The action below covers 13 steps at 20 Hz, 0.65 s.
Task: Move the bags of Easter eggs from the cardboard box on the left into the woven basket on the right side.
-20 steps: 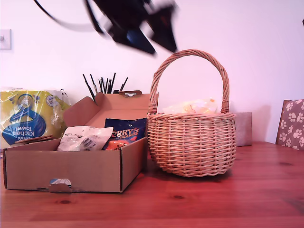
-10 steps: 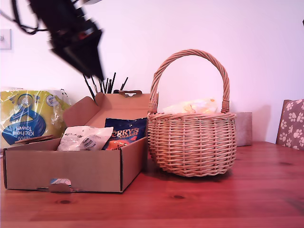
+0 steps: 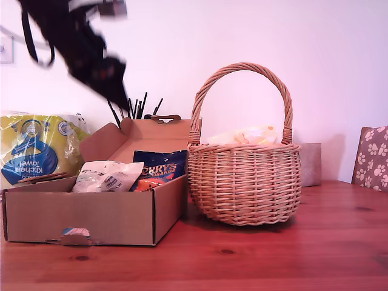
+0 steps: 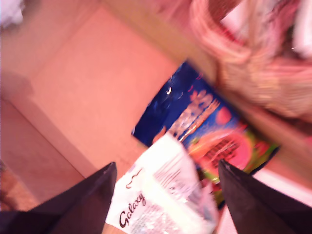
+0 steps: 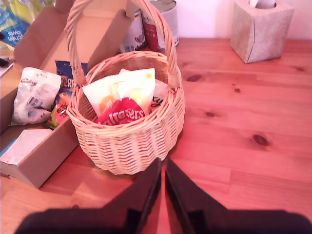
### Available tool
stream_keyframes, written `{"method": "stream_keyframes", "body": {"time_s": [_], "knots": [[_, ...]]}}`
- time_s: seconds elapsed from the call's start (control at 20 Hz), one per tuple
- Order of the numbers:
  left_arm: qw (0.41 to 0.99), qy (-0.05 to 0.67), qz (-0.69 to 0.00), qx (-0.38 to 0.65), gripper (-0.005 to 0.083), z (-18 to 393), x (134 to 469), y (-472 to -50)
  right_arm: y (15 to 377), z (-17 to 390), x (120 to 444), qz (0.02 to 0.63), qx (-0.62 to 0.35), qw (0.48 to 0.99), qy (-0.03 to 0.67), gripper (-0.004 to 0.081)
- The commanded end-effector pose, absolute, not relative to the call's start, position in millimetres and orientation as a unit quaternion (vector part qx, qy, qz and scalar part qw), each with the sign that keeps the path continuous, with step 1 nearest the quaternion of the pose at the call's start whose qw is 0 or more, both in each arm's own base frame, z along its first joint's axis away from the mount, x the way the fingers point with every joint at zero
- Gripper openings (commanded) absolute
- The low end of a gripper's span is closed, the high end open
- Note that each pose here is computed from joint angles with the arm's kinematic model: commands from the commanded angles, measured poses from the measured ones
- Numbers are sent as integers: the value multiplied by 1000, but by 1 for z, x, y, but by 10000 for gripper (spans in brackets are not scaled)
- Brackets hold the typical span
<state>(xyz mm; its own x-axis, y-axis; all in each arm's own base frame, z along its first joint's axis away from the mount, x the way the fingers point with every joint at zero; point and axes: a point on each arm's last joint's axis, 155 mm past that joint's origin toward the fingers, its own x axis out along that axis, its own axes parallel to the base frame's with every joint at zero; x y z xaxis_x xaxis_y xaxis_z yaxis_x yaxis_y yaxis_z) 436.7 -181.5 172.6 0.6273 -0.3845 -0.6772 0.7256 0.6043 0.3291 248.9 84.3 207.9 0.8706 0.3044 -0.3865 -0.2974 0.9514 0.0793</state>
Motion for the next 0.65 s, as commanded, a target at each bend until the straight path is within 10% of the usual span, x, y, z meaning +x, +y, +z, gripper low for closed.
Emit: {"method": "stream_keyframes", "body": {"time_s": [0.0,0.6], "knots": [[845,282,-340,301,609,164,440,-182,83,202,248,154,9,966,208,-10],[807,375,-380,253,606,101,454,-176,82,195,246,153,7,963,223,-10]]}}
